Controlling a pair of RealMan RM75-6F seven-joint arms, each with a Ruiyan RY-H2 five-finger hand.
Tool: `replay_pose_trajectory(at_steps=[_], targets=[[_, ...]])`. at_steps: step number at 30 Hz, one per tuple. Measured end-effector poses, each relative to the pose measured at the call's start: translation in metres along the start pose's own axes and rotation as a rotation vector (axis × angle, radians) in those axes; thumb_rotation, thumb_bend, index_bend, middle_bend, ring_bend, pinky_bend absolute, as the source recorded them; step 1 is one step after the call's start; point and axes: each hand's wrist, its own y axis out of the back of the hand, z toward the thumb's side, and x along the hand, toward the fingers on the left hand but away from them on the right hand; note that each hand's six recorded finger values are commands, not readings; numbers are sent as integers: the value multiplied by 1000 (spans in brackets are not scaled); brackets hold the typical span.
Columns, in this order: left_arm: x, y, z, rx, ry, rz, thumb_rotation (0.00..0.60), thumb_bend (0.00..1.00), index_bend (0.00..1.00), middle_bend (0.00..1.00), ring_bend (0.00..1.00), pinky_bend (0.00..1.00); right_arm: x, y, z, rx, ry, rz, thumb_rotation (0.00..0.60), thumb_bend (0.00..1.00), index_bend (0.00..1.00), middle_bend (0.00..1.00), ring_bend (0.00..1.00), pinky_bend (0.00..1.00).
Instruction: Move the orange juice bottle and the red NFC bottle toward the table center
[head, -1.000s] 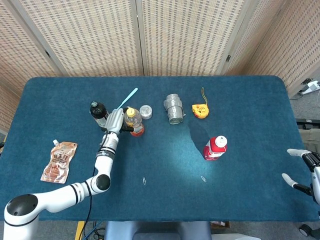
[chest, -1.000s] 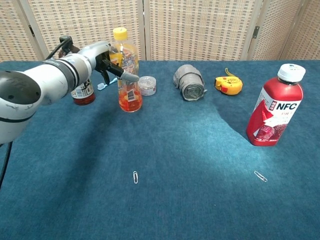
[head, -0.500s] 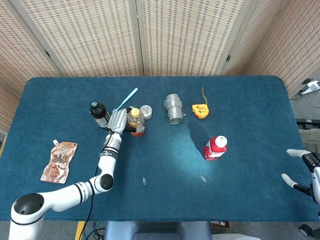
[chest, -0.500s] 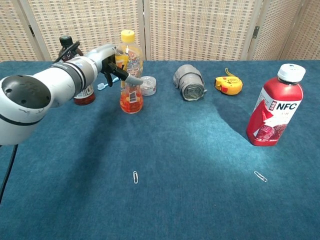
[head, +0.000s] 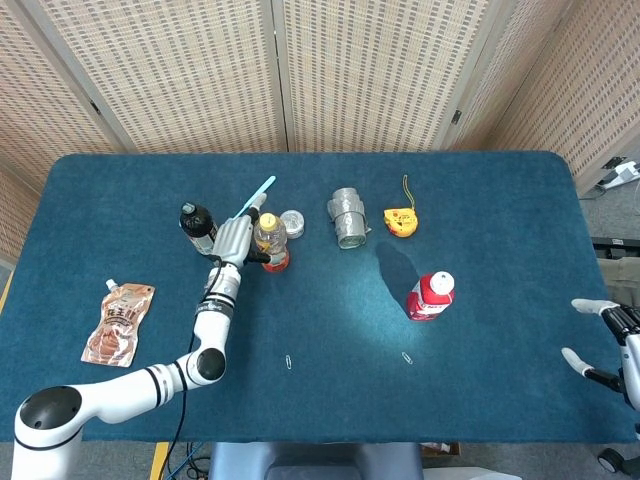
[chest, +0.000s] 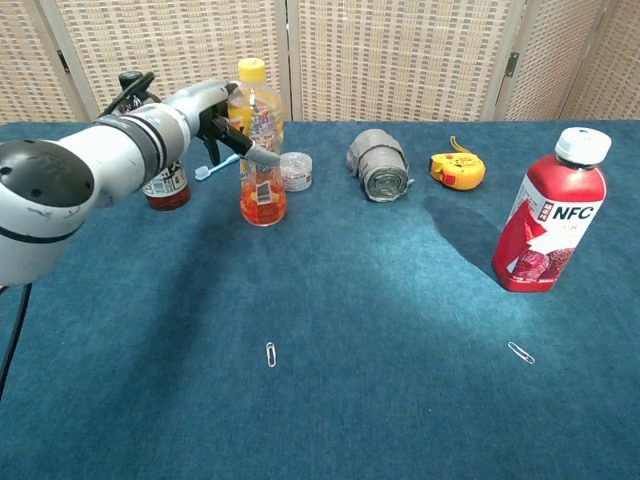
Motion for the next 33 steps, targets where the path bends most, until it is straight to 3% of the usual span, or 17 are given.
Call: replay_pose_trajectory(at_steps=[11,25,33], targets=[[-7,17,-3,48,43,17,600,75,47,351,415,614,0,-3,1,3,2,8,600,127,356,390,342,425],[-32,29,6,56,14,10,600,74,53,351,415,615,0,-5,2,4,6,14,600,127,356,390,341,425],[-43,41,-8,89,36,21,600,75,53,327,414,615,-1,-7,3,9,6,20,600,127,356,390,341,425]])
